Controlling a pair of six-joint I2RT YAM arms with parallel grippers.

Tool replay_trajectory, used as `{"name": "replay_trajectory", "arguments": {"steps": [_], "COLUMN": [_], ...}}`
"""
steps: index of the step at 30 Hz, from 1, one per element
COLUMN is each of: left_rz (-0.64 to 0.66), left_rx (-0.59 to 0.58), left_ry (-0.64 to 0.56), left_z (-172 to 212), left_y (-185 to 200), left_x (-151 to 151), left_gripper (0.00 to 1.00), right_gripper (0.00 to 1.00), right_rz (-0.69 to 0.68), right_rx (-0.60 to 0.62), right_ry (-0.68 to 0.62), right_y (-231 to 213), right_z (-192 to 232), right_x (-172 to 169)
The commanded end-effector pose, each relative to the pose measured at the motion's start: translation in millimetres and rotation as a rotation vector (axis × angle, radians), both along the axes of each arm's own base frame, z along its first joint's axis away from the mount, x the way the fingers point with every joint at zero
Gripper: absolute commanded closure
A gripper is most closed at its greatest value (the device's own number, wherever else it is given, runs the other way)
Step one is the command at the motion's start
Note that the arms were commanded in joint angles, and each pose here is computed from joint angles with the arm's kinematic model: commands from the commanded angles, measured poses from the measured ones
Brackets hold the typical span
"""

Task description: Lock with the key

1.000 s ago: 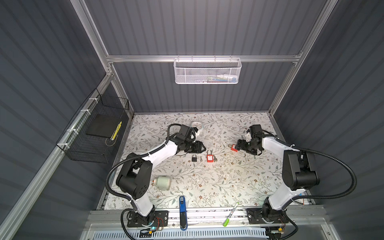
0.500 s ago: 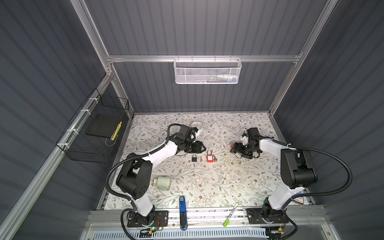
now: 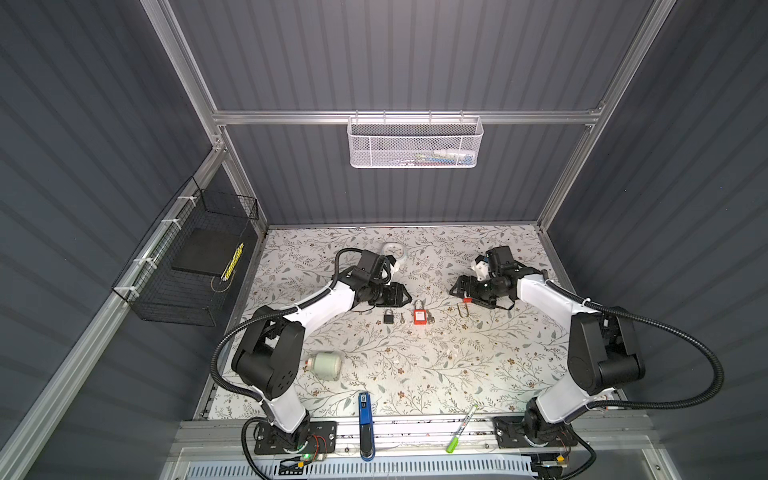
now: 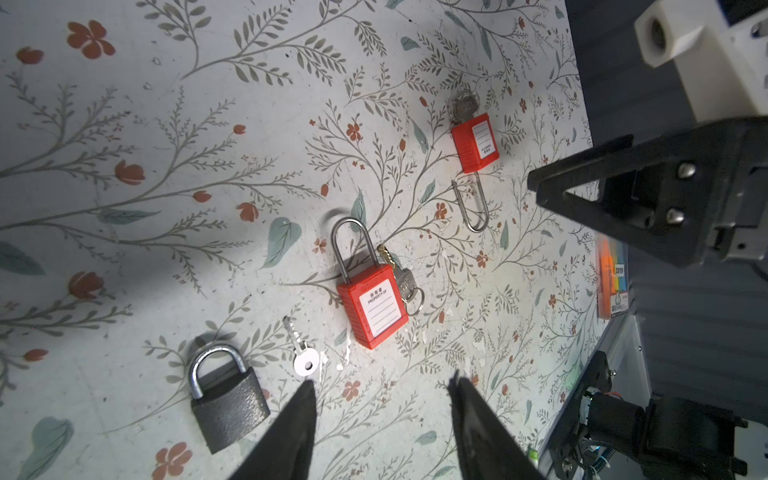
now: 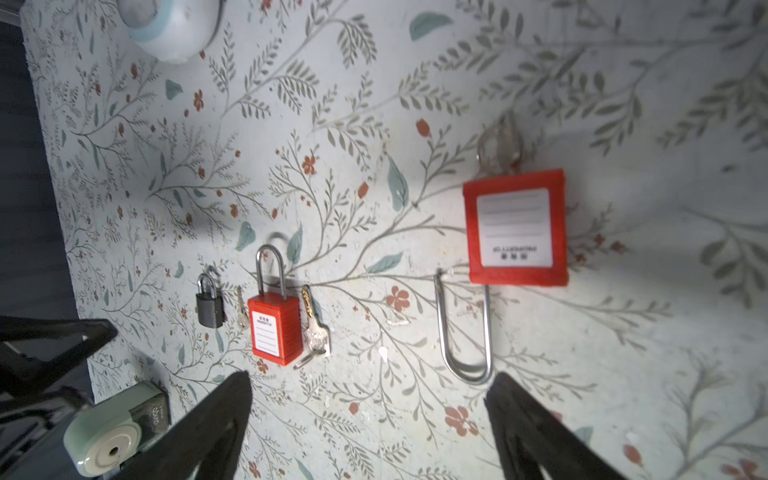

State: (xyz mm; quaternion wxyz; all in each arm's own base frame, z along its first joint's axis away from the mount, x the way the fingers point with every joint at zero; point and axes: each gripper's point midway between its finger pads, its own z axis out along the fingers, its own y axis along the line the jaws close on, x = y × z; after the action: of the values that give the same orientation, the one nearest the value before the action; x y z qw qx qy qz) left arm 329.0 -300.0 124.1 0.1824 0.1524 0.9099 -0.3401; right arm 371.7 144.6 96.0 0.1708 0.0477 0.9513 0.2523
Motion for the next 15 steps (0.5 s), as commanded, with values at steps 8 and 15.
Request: {"name": "replay_trajectory", "arguments": {"steps": [8, 15], "left_rz": [0.004, 0.007], "left_rx": [-0.003, 0.000], "left_ry": [-0.012, -0.016], "left_z": [10.5, 12.2], "left_y": [5.5, 6.3], "left_x": [-2.3, -2.1], "left_gripper": [0.46, 0.46], "right_gripper": [0.10, 0.10], "right_rz": [0.006, -0.047], "right_rx": [-0.043, -0.108], "right_ry": [0.047, 0.080], "right_y": [15.2, 8.0], "right_z": [-20.3, -40.4], "right_x": [44.4, 54.2]}}
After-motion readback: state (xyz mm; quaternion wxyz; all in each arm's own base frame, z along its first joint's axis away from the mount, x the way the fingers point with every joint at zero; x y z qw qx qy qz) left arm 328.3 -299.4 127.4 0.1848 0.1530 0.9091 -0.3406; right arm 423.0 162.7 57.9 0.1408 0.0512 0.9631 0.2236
